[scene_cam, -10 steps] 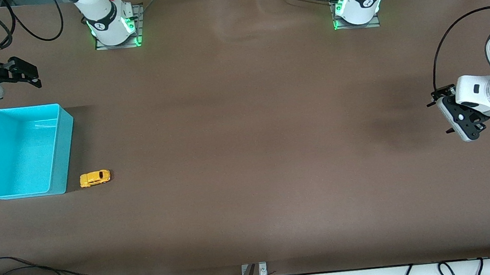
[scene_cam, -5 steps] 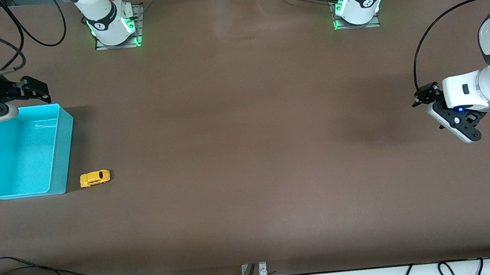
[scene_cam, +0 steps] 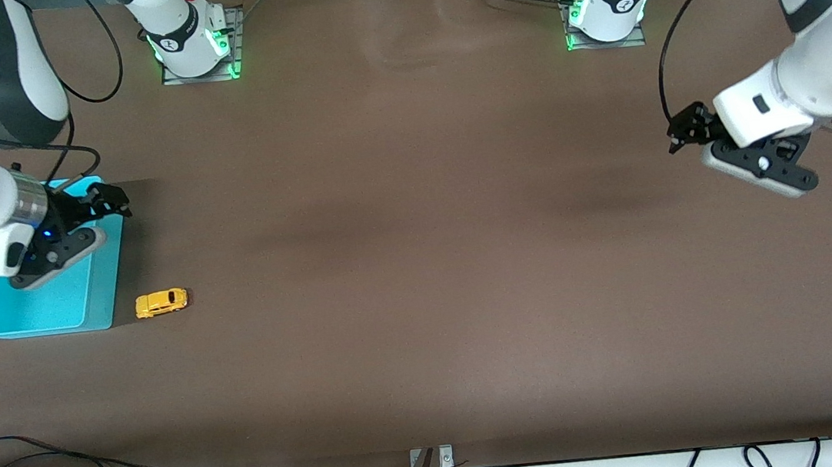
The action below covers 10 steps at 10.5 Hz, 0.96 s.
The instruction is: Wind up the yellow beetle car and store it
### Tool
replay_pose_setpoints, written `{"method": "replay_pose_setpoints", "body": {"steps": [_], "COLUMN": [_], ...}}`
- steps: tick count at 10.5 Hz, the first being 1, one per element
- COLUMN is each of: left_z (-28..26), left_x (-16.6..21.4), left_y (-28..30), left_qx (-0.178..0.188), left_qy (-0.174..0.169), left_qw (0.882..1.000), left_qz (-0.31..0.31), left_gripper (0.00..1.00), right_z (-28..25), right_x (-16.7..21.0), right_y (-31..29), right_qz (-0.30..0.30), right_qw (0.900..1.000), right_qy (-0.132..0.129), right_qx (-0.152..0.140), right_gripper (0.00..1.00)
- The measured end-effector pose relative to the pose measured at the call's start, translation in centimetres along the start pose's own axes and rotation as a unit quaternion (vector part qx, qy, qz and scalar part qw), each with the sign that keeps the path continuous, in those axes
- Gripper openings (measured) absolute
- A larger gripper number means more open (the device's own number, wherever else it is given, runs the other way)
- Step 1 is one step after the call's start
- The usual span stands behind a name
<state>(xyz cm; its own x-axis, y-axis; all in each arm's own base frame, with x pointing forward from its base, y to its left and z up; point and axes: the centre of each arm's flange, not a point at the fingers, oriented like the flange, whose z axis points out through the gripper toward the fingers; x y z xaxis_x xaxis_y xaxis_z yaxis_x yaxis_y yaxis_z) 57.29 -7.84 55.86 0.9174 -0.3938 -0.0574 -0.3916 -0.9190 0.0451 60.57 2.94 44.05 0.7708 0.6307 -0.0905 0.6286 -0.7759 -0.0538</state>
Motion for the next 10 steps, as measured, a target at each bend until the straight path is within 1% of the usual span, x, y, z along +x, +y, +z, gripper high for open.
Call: {"method": "replay_pose_setpoints", "body": {"steps": [1, 2, 3, 4, 6, 8, 10], "left_z": [-1.5, -2.4, -2.9, -3.4, -3.8, -3.8, -4.1], "left_x": [-1.1, -2.1, -3.0, -3.6, -3.8, -3.8, -3.6], "left_y": [-0.2, -0.7, -0.8, -0.5, 0.5, 0.4, 0.3], "left_qx": [0.003, 0.004, 0.001, 0.0, 0.001, 0.0, 0.001], "left_qy": [0.006, 0.006, -0.003, -0.01, -0.01, -0.01, -0.007], "left_qw": [1.0, 0.999, 0.999, 0.998, 0.996, 0.995, 0.995], "left_qz": [-0.017, -0.033, -0.052, -0.07, -0.089, -0.097, -0.099], "left_gripper": [1.0, 1.0, 1.0, 1.0, 1.0, 1.0, 1.0], "right_z": [2.0, 4.3, 6.5, 8.4, 10.6, 13.7, 18.3], "right_x": [0.2, 0.1, -0.3, -0.7, -1.1, -1.2, -1.5], "right_y": [0.4, 0.8, 1.3, 1.7, 2.5, 3.8, 5.7], "right_qz": [-0.068, -0.136, -0.187, -0.222, -0.274, -0.323, -0.356], "right_qw": [0.997, 0.99, 0.981, 0.973, 0.96, 0.944, 0.932], "right_qy": [0.016, 0.032, 0.041, 0.041, 0.036, 0.039, 0.043], "right_qx": [-0.013, -0.028, -0.04, -0.043, -0.039, -0.044, -0.048], "right_gripper": [1.0, 1.0, 1.0, 1.0, 1.0, 1.0, 1.0]}}
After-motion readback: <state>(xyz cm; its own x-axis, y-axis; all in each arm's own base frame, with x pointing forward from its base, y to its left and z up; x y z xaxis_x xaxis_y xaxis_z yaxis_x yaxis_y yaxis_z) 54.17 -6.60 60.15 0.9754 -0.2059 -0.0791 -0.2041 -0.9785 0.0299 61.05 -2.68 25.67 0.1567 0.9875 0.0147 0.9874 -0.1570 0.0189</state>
